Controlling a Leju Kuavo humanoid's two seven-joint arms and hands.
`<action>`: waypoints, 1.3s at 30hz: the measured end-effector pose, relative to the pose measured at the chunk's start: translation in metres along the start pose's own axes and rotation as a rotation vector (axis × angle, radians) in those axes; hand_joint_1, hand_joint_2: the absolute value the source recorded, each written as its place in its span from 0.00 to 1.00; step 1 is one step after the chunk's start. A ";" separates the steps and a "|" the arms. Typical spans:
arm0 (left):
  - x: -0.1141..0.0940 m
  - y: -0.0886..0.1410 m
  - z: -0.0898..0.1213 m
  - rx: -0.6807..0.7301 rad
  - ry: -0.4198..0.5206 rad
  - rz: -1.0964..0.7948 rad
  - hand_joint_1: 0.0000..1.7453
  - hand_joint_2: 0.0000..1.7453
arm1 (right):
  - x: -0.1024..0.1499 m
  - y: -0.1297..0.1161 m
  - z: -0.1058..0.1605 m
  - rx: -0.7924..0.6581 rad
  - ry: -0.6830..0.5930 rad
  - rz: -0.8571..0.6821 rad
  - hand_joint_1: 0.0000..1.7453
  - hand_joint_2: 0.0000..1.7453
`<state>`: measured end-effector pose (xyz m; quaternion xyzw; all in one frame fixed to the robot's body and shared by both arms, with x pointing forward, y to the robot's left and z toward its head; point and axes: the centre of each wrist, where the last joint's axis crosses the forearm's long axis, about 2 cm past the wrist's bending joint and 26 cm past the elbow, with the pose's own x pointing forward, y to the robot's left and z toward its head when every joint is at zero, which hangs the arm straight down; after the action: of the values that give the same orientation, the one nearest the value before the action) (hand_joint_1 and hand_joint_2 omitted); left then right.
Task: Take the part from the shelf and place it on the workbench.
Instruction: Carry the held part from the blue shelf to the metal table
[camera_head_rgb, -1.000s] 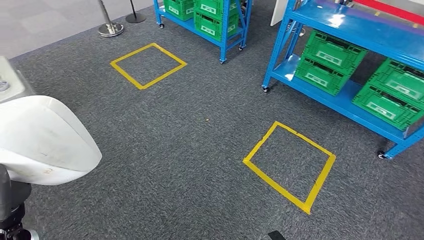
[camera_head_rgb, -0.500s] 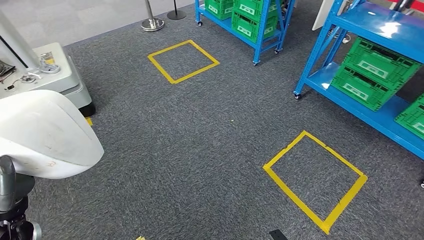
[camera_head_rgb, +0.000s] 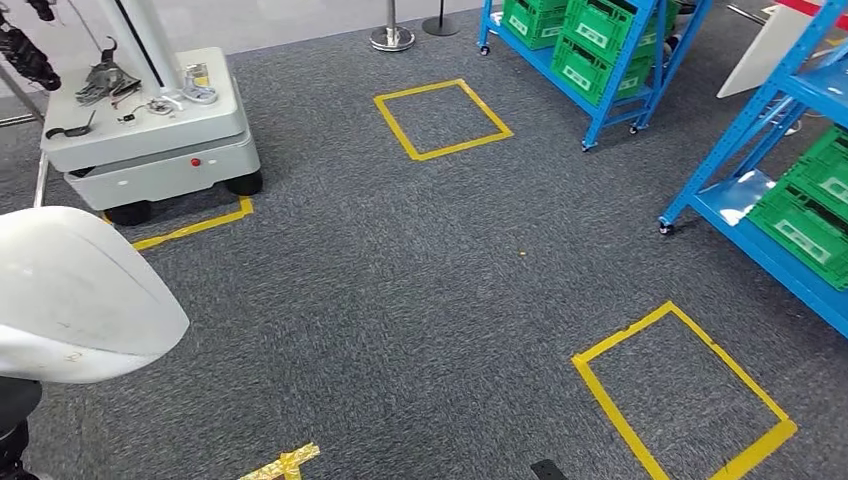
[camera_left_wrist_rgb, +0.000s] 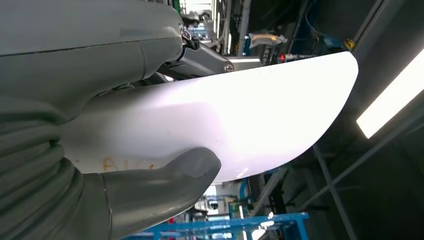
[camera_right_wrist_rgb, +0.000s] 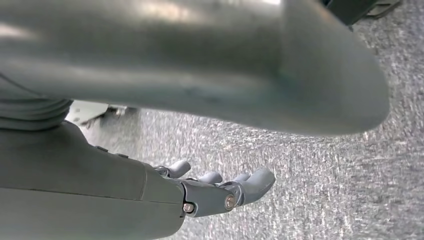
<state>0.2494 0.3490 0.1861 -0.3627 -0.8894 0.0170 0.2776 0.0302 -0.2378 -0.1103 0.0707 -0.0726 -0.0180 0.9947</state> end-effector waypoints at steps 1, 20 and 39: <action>0.002 -0.001 0.002 0.001 0.002 -0.004 1.00 1.00 | 0.000 0.000 0.000 0.003 0.001 0.004 0.00 0.00; 0.003 -0.001 -0.006 0.020 -0.004 -0.024 1.00 1.00 | 0.002 -0.006 0.000 -0.022 0.039 0.004 0.00 0.00; -0.016 0.013 -0.048 0.008 -0.077 -0.050 1.00 1.00 | 0.003 -0.003 0.000 -0.016 -0.003 -0.009 0.00 0.00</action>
<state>0.2917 0.3402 0.2164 -0.3384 -0.9081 0.0278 0.2450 0.0333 -0.2405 -0.1103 0.0633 -0.0734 -0.0232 0.9950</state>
